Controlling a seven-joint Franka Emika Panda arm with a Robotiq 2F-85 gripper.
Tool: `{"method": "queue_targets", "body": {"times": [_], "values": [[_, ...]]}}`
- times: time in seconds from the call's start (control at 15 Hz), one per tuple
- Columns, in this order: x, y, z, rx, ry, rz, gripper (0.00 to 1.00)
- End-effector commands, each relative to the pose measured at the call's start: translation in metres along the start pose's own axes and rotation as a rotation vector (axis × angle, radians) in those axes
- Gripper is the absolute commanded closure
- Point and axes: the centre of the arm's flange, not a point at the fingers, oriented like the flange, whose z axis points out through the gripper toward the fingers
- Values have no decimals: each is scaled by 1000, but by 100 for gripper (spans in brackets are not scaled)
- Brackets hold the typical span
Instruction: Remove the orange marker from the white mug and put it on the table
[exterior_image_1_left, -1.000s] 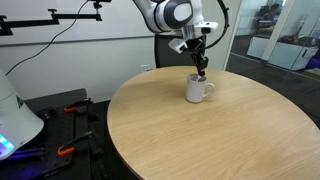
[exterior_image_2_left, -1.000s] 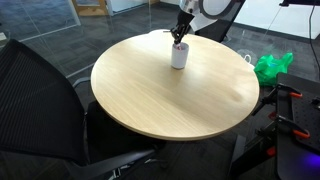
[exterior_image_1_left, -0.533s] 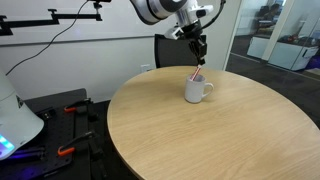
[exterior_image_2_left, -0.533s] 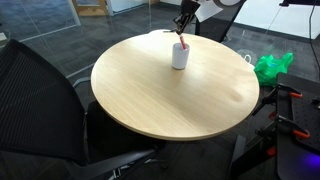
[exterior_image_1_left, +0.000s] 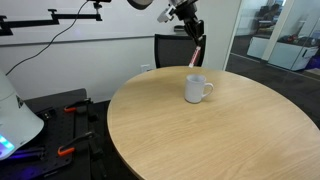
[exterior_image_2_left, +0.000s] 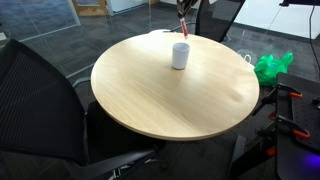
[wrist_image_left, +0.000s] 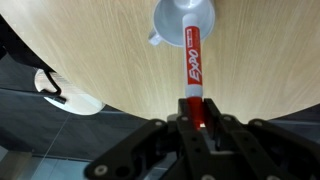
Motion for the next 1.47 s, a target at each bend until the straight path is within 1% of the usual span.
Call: {"method": "queue_targets", "body": {"times": [0.0,0.07,0.2,0.47,0.6,0.87,1.0,1.27,1.4], "values": [[-11,-4,-39,69,20,-47,95],[-11,-9,-45,80,20,-61,95],[-14,-22,-57,138,2,-113,95],[-24,-62,-66,256,-66,-215,95],[-29,-83,-68,294,-99,-240,95],[-44,-120,-59,309,-220,-289,95],[-51,-139,-46,322,-289,-298,95],[-60,-169,-15,345,-406,-298,95],[-63,-179,7,346,-463,-296,95]]}}
